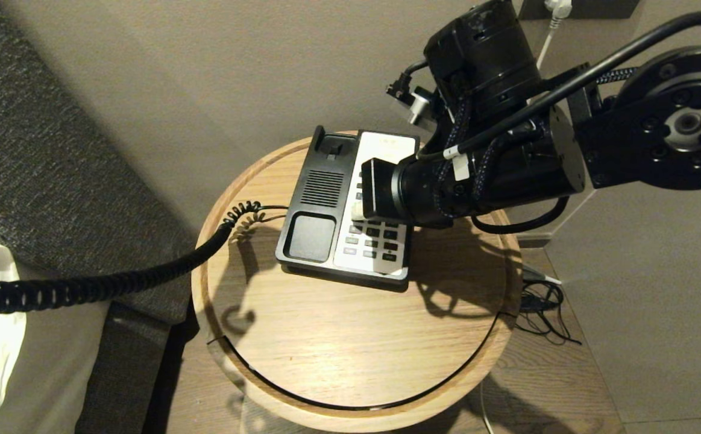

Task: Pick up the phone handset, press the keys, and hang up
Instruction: Dial the number

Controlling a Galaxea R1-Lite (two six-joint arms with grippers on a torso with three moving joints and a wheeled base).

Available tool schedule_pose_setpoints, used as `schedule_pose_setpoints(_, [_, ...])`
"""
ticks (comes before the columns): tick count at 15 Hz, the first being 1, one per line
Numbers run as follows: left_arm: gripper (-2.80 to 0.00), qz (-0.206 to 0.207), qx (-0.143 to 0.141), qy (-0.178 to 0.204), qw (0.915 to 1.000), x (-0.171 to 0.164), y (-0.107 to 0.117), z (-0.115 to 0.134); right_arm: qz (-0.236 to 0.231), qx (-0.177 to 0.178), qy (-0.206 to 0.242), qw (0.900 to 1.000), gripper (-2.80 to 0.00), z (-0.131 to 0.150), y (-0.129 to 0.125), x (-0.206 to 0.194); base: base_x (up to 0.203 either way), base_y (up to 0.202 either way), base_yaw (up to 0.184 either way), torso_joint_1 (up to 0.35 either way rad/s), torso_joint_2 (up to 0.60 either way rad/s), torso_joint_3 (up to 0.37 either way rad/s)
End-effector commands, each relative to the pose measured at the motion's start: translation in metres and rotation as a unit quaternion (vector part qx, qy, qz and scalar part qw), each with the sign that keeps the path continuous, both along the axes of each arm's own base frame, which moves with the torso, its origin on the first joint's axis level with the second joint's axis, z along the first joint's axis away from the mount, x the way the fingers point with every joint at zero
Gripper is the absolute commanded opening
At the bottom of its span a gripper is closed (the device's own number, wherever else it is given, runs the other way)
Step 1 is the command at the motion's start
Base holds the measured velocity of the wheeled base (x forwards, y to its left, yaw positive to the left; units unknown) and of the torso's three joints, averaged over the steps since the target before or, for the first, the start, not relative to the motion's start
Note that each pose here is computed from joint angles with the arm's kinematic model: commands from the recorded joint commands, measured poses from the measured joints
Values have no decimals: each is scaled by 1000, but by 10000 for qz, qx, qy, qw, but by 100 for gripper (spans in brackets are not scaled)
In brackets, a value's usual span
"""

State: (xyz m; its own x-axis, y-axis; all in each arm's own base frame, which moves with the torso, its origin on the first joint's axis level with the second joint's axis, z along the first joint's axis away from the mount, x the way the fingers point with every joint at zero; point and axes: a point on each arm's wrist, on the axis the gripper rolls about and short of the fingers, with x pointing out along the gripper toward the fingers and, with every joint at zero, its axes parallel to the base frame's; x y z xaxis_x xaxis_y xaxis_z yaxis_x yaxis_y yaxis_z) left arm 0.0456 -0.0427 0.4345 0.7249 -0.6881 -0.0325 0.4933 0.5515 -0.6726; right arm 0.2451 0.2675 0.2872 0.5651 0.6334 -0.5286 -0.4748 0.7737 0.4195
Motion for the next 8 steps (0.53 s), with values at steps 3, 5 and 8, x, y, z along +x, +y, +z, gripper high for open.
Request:
schedule_pose_setpoints(3, [-280, 1, -15, 17, 10000, -1, 1, 0, -15, -51, 33, 10000, -280, -4, 2, 3, 0, 0, 0, 0, 0, 0])
schedule_pose_setpoints(5, [-280, 1, -13, 20, 10000, -1, 1, 0, -23, -57, 29, 10000, -280, -4, 1, 3, 0, 0, 0, 0, 0, 0])
schedule_pose_setpoints(8, [-280, 1, -7, 26, 10000, -1, 1, -1, -27, -60, 32, 10000, -280, -4, -1, 2, 0, 0, 0, 0, 0, 0])
